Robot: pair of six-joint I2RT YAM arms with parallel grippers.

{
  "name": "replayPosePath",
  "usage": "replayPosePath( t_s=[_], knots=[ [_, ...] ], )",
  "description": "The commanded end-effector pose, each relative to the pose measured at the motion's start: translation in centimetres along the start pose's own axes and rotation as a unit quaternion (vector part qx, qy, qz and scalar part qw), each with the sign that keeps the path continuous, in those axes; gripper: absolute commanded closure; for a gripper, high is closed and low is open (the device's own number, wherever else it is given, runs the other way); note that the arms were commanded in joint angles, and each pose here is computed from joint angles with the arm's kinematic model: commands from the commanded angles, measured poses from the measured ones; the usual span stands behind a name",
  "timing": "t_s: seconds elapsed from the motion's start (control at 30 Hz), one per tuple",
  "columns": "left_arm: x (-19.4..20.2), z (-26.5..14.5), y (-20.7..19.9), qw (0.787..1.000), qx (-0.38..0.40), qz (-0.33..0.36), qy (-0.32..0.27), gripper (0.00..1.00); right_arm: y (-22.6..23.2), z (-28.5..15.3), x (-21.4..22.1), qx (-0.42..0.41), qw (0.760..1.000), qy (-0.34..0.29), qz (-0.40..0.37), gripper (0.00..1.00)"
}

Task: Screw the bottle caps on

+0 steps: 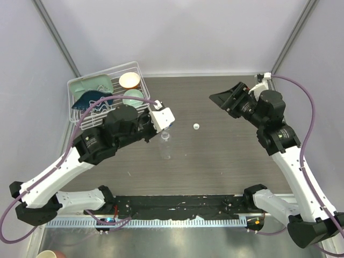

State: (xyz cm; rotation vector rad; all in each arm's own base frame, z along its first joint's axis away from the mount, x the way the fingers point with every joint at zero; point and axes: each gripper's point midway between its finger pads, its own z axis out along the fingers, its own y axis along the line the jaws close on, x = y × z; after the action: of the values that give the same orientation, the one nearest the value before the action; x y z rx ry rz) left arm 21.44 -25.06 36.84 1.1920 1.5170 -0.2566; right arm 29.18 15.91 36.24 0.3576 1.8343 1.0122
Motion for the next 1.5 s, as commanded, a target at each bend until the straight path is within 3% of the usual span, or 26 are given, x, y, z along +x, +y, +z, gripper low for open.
replayPosePath(
  t_s=[0.0, 0.17, 0.4, 0.57, 0.73, 1.1, 1.47],
  knots=[
    [-4.9, -1.2, -1.0, 0.986, 0.021, -0.069, -0.149, 1.0, 6.0, -1.2, -0.8, -0.118, 0.993, -0.003, -0.002, 0.32],
    [-6.6, -0.3, -1.5, 0.974, 0.026, -0.076, -0.211, 1.0, 9.1, -0.9, 1.4, -0.199, 0.98, 0.017, 0.026, 0.33],
    [-12.2, -0.1, 4.6, 0.935, -0.102, -0.138, -0.311, 1.0, 12.0, 0.5, 4.5, -0.287, 0.953, 0.031, 0.091, 0.33],
    [-13.3, -1.0, 3.1, 0.912, -0.089, -0.07, -0.394, 1.0, 13.6, 0.1, 3.5, -0.333, 0.929, 0.023, 0.162, 0.33],
    [-10.8, 0.4, 3.4, 0.92, -0.121, -0.072, -0.366, 1.0, 13.7, -0.3, 3.6, -0.351, 0.912, 0.024, 0.209, 0.34],
    [-10.3, 1.5, 3.7, 0.916, -0.138, -0.074, -0.368, 1.0, 14.9, -0.9, 4.9, -0.378, 0.888, 0.047, 0.257, 0.36],
    [-9.0, 2.0, 2.4, 0.924, -0.118, -0.074, -0.357, 1.0, 15.5, -1.3, 4.6, -0.383, 0.886, 0.044, 0.257, 0.4]
  ],
)
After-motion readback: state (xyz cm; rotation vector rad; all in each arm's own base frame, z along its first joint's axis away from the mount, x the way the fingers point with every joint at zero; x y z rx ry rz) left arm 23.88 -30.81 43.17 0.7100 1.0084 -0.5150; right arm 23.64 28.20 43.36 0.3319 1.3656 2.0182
